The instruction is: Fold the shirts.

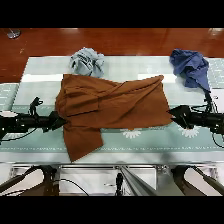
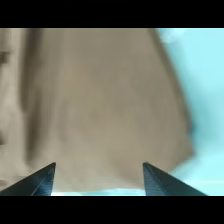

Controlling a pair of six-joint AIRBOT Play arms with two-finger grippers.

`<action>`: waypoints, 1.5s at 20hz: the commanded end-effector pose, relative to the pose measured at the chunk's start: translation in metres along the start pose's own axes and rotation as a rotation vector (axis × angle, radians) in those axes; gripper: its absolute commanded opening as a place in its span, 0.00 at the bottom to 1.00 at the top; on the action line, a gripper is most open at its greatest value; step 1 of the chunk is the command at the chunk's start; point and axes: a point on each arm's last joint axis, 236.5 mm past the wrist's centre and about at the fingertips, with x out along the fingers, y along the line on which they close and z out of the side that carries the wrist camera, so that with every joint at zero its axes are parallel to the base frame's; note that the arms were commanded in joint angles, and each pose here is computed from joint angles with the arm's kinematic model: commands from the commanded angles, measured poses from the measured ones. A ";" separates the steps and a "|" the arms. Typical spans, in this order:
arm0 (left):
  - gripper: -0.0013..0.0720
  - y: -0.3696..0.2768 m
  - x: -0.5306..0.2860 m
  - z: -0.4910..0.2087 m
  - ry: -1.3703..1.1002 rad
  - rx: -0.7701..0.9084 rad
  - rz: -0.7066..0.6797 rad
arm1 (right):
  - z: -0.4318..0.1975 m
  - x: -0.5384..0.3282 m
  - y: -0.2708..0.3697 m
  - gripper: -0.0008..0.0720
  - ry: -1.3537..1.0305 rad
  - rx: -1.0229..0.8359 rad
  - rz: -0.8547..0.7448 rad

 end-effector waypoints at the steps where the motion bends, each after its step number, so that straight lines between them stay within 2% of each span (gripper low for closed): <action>1: 0.06 -0.013 -0.005 0.004 0.014 0.035 -0.026 | -0.012 0.000 -0.034 0.86 0.057 0.033 -0.134; 5: 0.06 -0.020 -0.009 0.008 0.016 0.054 -0.037 | -0.023 0.012 -0.039 0.86 0.127 0.089 -0.121; 11: 0.06 -0.020 -0.009 0.008 0.016 0.059 -0.036 | 0.009 0.032 -0.019 0.86 0.099 0.096 -0.022; 12: 0.06 -0.020 -0.009 0.008 0.016 0.061 -0.036 | 0.006 0.042 -0.016 0.80 0.130 0.068 -0.035; 13: 0.06 -0.020 -0.009 0.008 0.017 0.061 -0.037 | 0.005 0.050 -0.010 0.62 0.149 0.040 -0.040; 14: 0.06 -0.021 -0.010 0.007 0.021 0.062 -0.039 | 0.007 0.057 -0.001 0.24 0.162 0.000 -0.042; 15: 0.06 -0.023 -0.010 0.006 0.028 0.062 -0.045 | 0.010 0.061 0.009 0.04 0.170 -0.044 -0.043; 18: 0.06 -0.057 -0.030 0.019 0.018 0.124 -0.117 | 0.035 0.043 0.063 0.04 0.185 -0.208 -0.020; 20: 0.06 -0.134 -0.076 0.061 -0.144 0.224 -0.274 | 0.073 0.003 0.131 0.04 0.102 -0.358 0.017; 22: 0.06 -0.235 -0.161 0.097 -0.394 0.373 -0.467 | 0.119 -0.065 0.213 0.04 -0.119 -0.559 0.025; 24: 0.06 -0.312 -0.246 0.101 -0.587 0.588 -0.498 | 0.144 -0.156 0.294 0.04 -0.406 -0.713 0.040; 25: 0.06 -0.342 -0.284 0.093 -0.668 0.696 -0.462 | 0.135 -0.200 0.323 0.04 -0.505 -0.781 0.042; 27: 0.06 -0.374 -0.348 0.075 -0.839 0.845 -0.278 | 0.099 -0.273 0.353 0.04 -0.658 -0.868 -0.002; 30: 0.06 -0.385 -0.429 0.025 -1.090 0.909 -0.012 | 0.024 -0.335 0.354 0.04 -0.758 -0.920 -0.063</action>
